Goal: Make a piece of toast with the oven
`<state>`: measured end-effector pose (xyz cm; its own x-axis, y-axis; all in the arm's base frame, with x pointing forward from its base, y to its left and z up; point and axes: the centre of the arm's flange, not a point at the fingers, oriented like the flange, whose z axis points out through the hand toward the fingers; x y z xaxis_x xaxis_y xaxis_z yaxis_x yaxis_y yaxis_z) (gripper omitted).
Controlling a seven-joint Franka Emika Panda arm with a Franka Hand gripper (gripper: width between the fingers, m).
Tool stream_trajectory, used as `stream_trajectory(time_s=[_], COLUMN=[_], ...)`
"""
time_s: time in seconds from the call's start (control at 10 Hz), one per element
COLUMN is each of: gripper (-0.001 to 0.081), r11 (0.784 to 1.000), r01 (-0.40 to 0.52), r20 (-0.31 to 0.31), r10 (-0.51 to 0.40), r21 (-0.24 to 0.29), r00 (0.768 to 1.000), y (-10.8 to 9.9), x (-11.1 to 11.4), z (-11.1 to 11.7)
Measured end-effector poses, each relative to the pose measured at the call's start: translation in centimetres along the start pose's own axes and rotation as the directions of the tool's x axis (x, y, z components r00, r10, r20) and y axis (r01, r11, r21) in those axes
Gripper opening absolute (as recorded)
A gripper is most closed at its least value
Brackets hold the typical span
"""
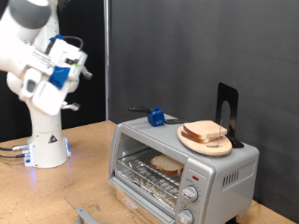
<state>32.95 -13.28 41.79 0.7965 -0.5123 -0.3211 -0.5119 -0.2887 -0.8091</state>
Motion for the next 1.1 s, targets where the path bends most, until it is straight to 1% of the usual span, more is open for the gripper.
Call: stream_trajectory(time_s=[0.1, 0.3, 0.4, 0.5, 0.6, 0.7, 0.8, 1.0, 1.1], gripper=[0.0809, 0.0809, 0.0809, 0.0809, 0.0809, 0.0809, 0.0809, 0.0809, 0.0809], r11=[0.999, 0.996, 0.996, 0.997, 0.997, 0.996, 0.994, 0.985, 0.978], r01=[-0.044, -0.086, -0.086, -0.079, -0.081, -0.085, -0.103, -0.17, -0.204], r20=[-0.021, -0.051, -0.064, -0.049, -0.048, -0.025, -0.018, -0.086, -0.115], r10=[0.044, 0.086, 0.086, 0.079, 0.081, 0.085, 0.104, 0.173, 0.206], r21=[0.008, 0.005, 0.003, -0.003, -0.001, 0.01, 0.021, 0.033, 0.029], r00=[0.999, 0.995, 0.994, 0.996, 0.996, 0.996, 0.994, 0.981, 0.972], y=[1.2, 3.4, 4.2, 4.7, 4.7, 4.8, 5.0, 6.9, 7.9], x=[0.7, 1.8, 2.3, 3.1, 3.1, 2.9, 3.1, 5.5, 6.9], z=[-1.3, -3.8, -5.0, -5.6, -5.5, -5.3, -5.1, -4.2, -3.4])
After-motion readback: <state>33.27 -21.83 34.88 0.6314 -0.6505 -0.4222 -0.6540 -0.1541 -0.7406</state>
